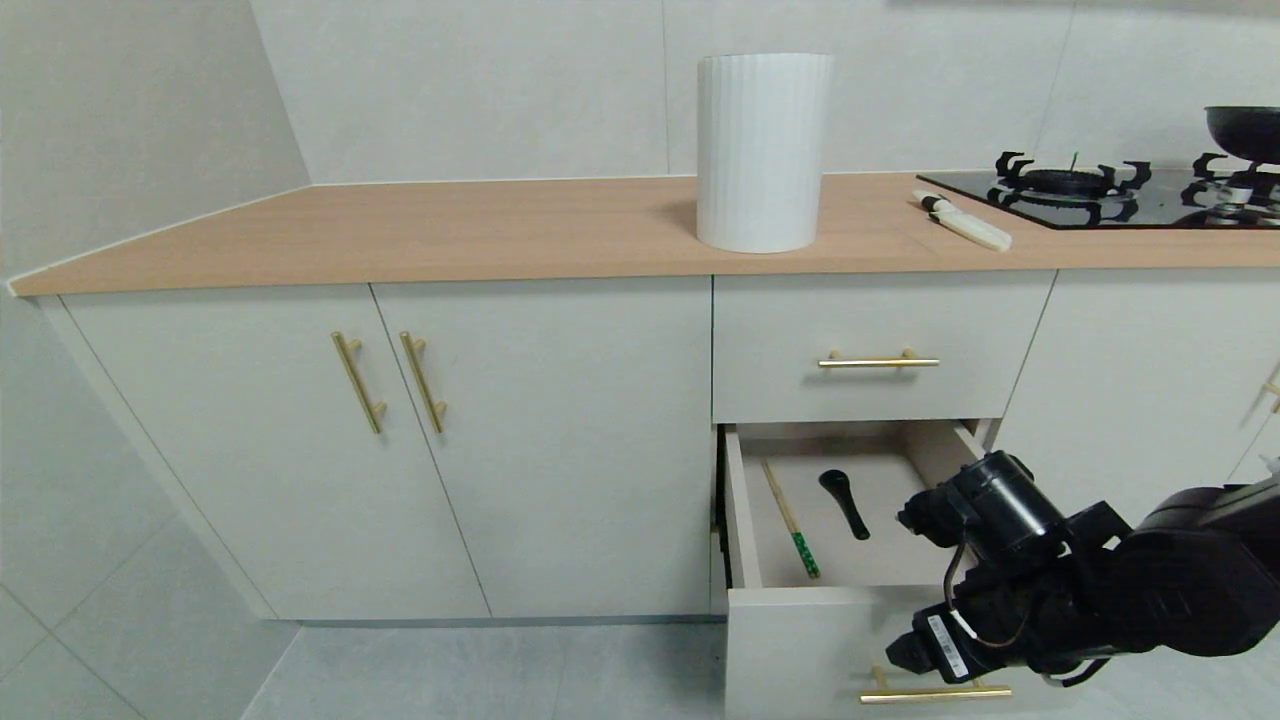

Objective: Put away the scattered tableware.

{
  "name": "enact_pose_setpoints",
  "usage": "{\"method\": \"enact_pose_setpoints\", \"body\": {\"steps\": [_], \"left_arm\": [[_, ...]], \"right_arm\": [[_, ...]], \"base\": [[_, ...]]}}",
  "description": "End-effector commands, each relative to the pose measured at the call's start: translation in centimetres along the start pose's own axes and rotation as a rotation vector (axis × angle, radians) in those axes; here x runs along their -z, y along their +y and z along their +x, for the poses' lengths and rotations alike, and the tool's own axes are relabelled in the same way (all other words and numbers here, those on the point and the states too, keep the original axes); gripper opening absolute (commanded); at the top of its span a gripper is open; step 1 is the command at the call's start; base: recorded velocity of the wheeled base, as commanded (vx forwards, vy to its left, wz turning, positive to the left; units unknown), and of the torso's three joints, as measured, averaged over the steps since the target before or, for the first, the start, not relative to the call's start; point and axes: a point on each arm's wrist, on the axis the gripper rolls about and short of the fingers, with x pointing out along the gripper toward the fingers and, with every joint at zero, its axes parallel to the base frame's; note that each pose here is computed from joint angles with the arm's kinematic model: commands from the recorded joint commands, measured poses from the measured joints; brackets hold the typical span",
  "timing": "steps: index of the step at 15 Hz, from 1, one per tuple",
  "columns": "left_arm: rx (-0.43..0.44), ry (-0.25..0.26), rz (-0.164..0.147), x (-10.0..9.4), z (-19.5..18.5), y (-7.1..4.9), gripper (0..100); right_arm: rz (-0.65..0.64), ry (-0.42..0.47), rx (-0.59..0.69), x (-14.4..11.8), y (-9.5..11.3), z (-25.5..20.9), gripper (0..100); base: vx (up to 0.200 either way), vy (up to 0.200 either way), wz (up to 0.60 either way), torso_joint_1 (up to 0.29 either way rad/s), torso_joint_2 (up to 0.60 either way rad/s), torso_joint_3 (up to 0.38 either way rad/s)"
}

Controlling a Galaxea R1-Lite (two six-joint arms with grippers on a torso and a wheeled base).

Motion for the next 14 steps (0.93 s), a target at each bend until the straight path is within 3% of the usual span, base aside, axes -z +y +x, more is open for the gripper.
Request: {"method": "enact_pose_setpoints", "body": {"steps": [1,6,14], "left_arm": [[0.000,0.000,0.000,0.0,0.0,0.0,100],[0.000,0.000,0.000,0.0,0.0,0.0,100],[0.000,0.000,0.000,0.0,0.0,0.0,100]], "right_arm": [[0.015,0.005,0.005,-0.6,0.0,1.1,100],[0.057,-0.056,0.010,-3.6,-0.2,2.9,100],[0.147,-0.212,0.069,-5.0,-0.7,8.4,100]], "base": [[0.000,0.000,0.00,0.000,0.00,0.000],[0.000,0.000,0.00,0.000,0.00,0.000],[0.000,0.000,0.00,0.000,0.00,0.000]]}}
